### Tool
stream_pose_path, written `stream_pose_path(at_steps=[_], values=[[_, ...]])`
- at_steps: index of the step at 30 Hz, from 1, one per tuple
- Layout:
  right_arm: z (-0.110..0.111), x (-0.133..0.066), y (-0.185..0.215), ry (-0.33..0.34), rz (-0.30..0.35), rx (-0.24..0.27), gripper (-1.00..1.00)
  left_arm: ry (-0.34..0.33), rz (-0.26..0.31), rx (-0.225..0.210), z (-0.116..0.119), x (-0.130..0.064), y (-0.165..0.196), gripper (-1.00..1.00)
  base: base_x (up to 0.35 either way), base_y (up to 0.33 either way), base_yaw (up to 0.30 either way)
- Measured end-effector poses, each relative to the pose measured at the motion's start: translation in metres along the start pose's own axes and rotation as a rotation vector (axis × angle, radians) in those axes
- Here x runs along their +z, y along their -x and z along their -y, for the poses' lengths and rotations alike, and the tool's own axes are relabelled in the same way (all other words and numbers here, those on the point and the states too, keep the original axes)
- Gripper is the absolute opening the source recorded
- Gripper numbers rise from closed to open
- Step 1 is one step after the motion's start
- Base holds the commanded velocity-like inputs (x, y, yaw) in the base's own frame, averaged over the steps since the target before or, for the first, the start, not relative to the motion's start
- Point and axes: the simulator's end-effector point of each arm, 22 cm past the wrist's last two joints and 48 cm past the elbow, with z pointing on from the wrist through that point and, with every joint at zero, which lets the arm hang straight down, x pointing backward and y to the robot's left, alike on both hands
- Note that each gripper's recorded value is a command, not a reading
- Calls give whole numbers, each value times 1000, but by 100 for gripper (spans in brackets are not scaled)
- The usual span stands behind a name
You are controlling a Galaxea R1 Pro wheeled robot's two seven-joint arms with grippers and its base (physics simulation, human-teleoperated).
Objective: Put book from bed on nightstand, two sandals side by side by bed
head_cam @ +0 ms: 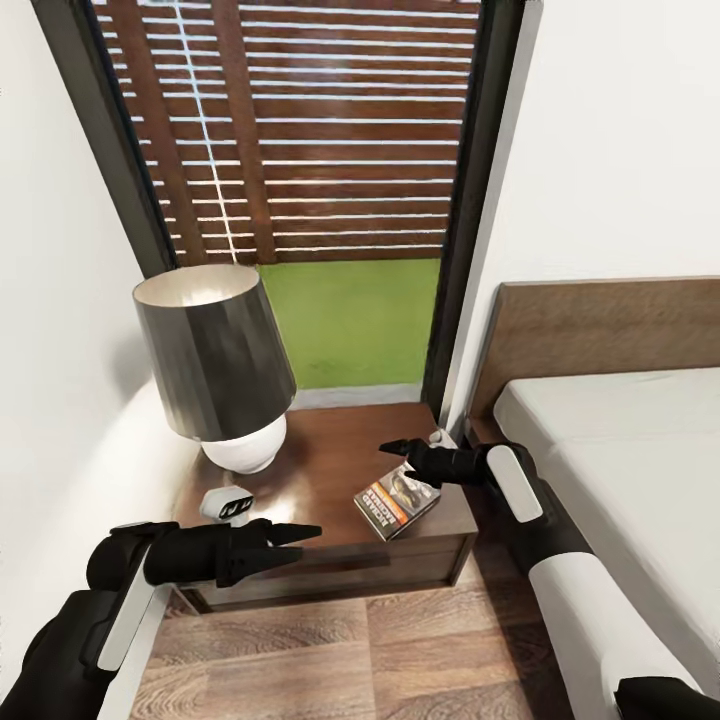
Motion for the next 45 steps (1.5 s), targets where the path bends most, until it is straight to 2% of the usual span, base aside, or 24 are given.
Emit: stream_pose_path(at_steps=[8,12,19,25,29,32,35,39,40,45], values=[[-11,-6,4,-3,-5,5,100,14,0,-2,8,2,14,100,0,0,0],[-17,-10,7,-4,-7,5,100,43,-1,-3,7,3,20,100,0,0,0],[-26,-14,8,-11,-17,6,100,124,-2,-7,-2,4,31,100,0,0,0],[-23,-16,-3,-33,-41,13,100,214,-4,-18,-15,2,39,100,0,0,0],[-13,-19,-11,-80,-58,3,100,278,-6,-30,-25,-1,42,100,0,0,0],[-1,-21,-19,-130,-75,-11,100,345,-8,-53,-40,-6,43,100,0,0,0],[14,-24,-31,-188,-97,-23,100,432,-21,-94,-62,-13,36,100,0,0,0],[37,-30,-53,-265,-133,-35,100,557,-75,-164,-94,-19,12,100,0,0,0],[35,-31,-52,-264,-133,-34,100,557,-74,-166,-93,-18,13,100,0,0,0],[62,-42,-82,-347,-181,-35,100,702,-139,-232,-124,-33,-14,100,0,0,0]])
